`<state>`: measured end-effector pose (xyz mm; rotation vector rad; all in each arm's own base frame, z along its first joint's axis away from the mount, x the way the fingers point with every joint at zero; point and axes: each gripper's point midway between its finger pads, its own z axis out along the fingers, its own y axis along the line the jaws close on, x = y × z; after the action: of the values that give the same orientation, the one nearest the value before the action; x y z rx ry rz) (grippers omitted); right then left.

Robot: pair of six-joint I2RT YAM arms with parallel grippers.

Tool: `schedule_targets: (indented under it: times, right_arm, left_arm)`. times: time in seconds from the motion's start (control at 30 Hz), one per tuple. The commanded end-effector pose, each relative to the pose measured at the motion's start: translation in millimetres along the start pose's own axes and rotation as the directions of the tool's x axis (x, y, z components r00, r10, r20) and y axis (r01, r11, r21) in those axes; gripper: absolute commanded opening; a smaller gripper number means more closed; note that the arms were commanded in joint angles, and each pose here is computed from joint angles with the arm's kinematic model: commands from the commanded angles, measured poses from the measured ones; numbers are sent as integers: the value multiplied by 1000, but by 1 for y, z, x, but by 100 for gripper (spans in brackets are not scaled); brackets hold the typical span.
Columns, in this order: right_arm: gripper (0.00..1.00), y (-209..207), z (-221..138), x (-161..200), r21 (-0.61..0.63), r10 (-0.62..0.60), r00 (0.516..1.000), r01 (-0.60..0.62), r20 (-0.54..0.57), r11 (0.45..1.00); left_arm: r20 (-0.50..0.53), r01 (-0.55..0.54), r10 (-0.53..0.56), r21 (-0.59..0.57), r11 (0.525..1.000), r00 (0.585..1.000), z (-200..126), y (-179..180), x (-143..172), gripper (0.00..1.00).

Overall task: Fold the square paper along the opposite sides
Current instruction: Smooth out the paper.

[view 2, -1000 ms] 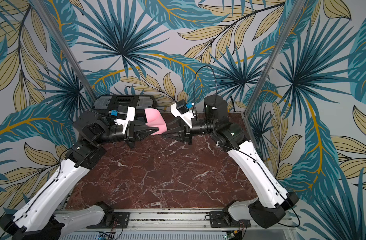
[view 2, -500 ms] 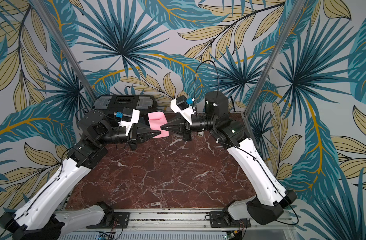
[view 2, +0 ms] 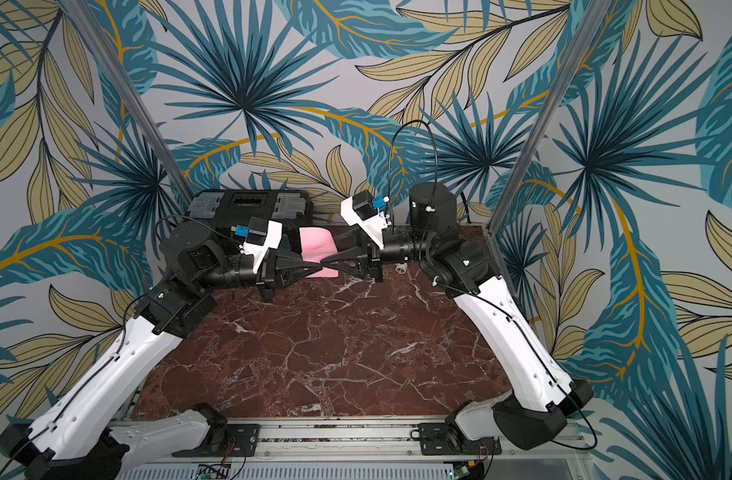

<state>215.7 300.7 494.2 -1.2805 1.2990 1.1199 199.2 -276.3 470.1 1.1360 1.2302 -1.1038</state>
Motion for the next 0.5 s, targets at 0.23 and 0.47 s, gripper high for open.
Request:
schedule_targets:
  times: [0.23,0.47]
  right_arm:
    - [38,7,-3,5,-2,-19,1000,19,-6,1000]
    - [13,8,-6,-4,7,-39,999,39,7,999]
  left_arm:
    - [15,-38,38,-6,999,999,-5,-6,-9,0]
    - [7,-25,25,-1,1000,1000,-2,-3,-6,0]
